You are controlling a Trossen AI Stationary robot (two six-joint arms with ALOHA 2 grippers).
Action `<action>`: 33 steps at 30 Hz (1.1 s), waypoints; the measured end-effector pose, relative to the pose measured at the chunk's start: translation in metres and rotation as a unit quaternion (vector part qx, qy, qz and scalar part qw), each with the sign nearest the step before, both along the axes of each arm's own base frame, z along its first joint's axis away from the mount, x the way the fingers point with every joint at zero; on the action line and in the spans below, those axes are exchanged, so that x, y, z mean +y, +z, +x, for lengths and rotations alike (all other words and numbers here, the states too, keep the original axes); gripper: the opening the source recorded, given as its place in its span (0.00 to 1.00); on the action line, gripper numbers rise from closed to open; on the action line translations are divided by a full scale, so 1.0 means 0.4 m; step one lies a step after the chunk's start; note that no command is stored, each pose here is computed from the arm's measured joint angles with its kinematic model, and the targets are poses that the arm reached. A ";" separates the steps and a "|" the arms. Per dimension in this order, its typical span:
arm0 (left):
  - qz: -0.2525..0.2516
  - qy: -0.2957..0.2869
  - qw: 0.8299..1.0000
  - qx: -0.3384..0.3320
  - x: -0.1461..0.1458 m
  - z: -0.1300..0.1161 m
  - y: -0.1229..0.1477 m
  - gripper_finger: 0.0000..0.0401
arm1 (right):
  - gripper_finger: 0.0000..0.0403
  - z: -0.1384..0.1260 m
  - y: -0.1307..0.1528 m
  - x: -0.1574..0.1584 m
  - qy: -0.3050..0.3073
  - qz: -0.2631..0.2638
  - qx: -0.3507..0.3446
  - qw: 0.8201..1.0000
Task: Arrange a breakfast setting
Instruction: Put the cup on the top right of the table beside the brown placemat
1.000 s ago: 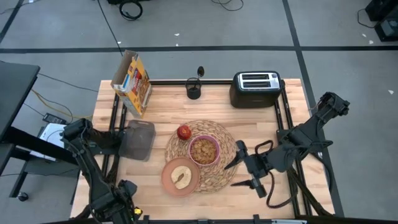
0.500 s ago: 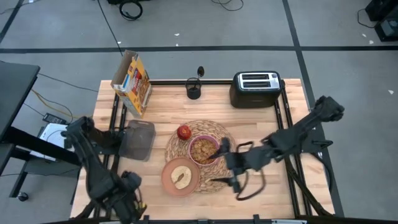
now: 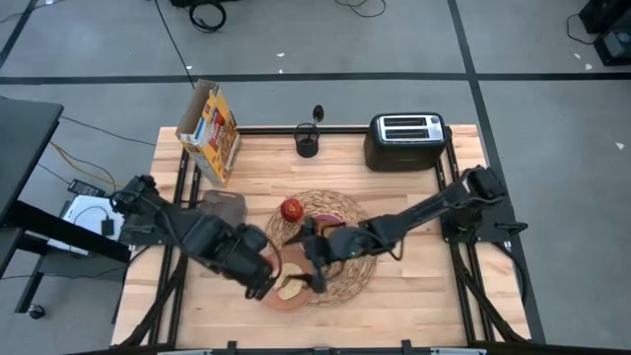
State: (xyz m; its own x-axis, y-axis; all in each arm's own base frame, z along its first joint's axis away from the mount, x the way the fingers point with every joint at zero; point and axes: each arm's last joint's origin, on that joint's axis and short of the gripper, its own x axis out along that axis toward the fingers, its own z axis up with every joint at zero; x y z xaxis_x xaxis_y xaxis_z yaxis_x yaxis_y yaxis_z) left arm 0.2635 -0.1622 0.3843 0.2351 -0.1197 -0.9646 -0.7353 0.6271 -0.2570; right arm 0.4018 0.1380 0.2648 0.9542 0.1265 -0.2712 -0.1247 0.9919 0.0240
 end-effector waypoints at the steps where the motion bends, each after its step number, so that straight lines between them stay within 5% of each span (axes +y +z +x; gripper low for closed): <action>1: 0.004 -0.002 1.000 -0.004 0.010 0.007 0.000 0.03 | 0.99 0.010 -0.011 -0.011 -0.006 -0.002 0.001 1.000; 20: 0.057 -0.014 0.995 -0.087 0.157 0.111 0.007 0.03 | 0.98 0.099 -0.116 -0.174 0.019 -0.036 0.018 0.999; 33: 0.059 -0.034 0.995 -0.075 0.190 0.117 0.004 0.04 | 0.84 0.099 -0.130 -0.193 0.015 -0.052 0.037 0.998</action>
State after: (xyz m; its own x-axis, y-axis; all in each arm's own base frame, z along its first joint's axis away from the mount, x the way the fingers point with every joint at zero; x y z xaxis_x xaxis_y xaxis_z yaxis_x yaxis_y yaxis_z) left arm 0.3104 -0.0863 0.3858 0.3727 -0.0292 -0.9275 -0.6490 0.7062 -0.2830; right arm 0.4415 0.0606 0.2128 0.9274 0.1213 -0.3540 -0.1553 0.9854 -0.0692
